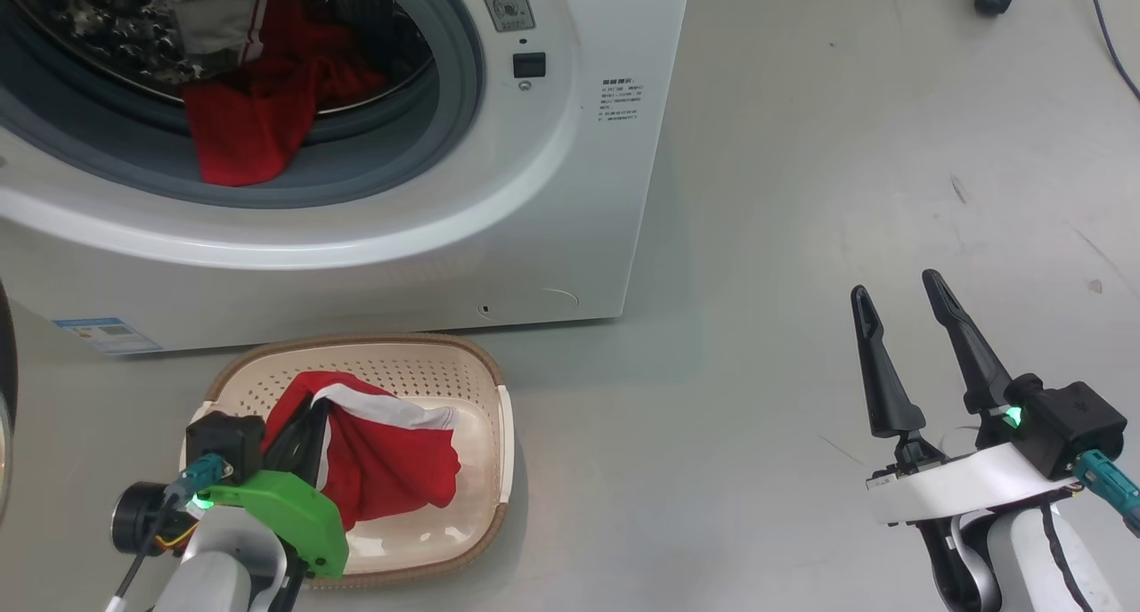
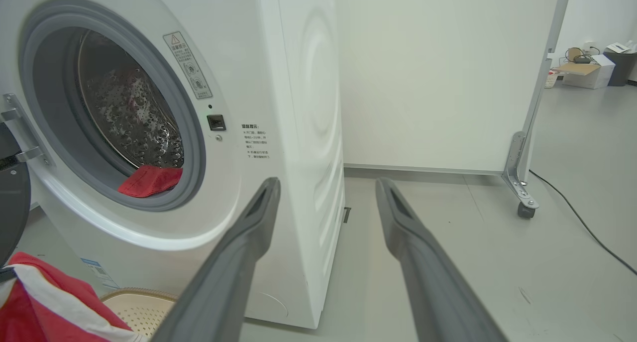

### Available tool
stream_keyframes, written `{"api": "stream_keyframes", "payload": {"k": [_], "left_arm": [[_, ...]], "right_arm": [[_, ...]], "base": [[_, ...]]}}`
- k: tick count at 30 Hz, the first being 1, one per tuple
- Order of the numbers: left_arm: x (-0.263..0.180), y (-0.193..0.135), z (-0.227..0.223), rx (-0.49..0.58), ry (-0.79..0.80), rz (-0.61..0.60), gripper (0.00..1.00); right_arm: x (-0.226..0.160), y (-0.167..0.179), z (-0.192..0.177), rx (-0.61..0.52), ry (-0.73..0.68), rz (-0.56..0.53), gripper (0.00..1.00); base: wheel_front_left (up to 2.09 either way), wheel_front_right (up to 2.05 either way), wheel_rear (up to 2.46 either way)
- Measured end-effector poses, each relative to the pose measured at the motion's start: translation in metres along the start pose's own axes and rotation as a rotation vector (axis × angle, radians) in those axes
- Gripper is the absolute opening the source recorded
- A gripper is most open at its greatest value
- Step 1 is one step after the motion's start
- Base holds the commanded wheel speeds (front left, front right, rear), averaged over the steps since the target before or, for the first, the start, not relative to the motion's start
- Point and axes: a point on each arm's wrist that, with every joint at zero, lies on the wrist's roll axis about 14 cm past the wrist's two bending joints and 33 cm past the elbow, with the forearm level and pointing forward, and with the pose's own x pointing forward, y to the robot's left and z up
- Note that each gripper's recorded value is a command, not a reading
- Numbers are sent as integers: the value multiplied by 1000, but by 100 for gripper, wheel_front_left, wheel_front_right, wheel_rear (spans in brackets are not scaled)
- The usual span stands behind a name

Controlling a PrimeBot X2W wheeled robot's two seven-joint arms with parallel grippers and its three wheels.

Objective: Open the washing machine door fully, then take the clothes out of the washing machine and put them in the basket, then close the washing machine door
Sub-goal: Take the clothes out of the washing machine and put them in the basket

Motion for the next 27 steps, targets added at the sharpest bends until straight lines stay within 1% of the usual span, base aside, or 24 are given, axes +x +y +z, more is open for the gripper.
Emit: {"api": "stream_keyframes", "payload": {"k": [8,22,25,27], "left_arm": [[9,6,-39,-14,139,8,0],[46,21,-78,-29,285,21,0],[54,27,-87,-52,315,43,0],[60,31,-92,-93,325,60,0]], "right_arm": [[5,-9,-10,-8,27,-21,100],[11,-29,-28,-20,76,-73,100],[11,-34,-33,-23,90,-90,100],[13,-38,-35,-28,94,-100,100]], "base": [[0,0,0],[0,0,0],[0,0,0],[0,0,0]]}}
